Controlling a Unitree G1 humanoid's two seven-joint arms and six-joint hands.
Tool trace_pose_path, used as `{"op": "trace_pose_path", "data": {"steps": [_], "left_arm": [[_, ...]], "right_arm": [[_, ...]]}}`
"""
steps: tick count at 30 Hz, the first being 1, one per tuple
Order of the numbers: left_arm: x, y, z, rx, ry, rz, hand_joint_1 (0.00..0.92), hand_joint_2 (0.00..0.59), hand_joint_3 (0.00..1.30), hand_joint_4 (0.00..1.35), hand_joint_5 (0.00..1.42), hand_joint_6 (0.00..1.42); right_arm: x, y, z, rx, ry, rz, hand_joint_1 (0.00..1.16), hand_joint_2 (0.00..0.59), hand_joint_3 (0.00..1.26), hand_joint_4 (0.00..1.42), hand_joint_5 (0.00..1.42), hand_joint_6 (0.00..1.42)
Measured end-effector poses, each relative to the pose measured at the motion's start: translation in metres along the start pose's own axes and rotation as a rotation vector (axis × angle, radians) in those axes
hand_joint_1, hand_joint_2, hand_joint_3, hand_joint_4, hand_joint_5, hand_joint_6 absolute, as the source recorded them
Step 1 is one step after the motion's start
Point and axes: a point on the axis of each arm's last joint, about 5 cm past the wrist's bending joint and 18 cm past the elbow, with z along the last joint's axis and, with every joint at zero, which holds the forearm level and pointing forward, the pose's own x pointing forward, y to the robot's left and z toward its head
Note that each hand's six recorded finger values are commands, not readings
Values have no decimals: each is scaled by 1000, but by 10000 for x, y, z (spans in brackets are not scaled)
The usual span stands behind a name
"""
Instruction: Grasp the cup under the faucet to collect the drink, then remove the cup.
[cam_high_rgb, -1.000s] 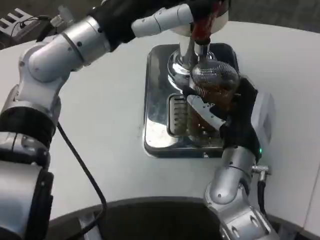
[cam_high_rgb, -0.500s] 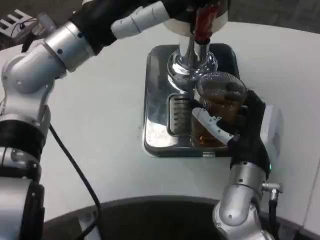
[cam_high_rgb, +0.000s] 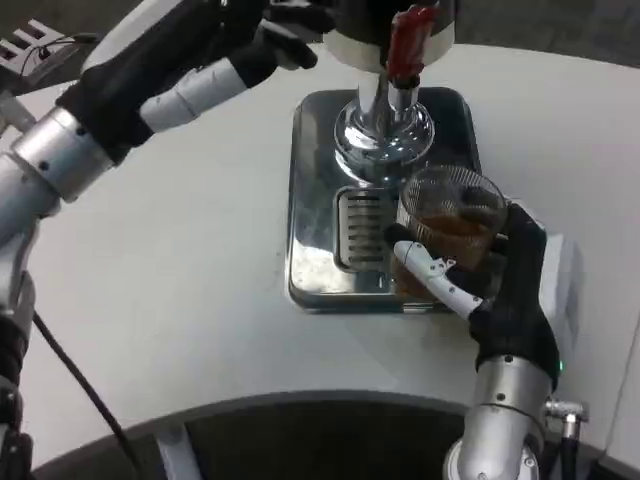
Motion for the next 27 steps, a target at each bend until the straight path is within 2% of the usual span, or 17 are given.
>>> {"op": "trace_pose_path", "data": {"steps": [6,8,16,19,23,27], "left_arm": [[-232,-38,-64,14,56,24,0,30,271,270,388,368],[-332,-68,-95,14,86,35,0,30,269,270,388,366],[-584,-150,-146,33,171,47,0,36,221,191,290,291],[-655,-180,-155,55,205,26,0,41,195,136,235,255],[-798,-243,-156,111,269,-42,0,51,170,78,184,223],[-864,-299,-119,149,278,-87,0,52,158,54,142,198]], "right_arm": [[-43,-72,75,-5,-57,19,848,179,893,1032,1044,559],[-64,-101,90,-4,-67,28,848,179,894,1033,1047,560],[-127,-169,56,-41,-54,48,848,178,910,1033,1048,563],[-140,-167,77,-37,-63,68,848,178,911,1033,1059,563],[-159,-186,137,-21,-92,90,848,178,912,1045,1071,563],[-188,-215,155,-26,-105,116,848,178,912,1046,1084,563]]}}
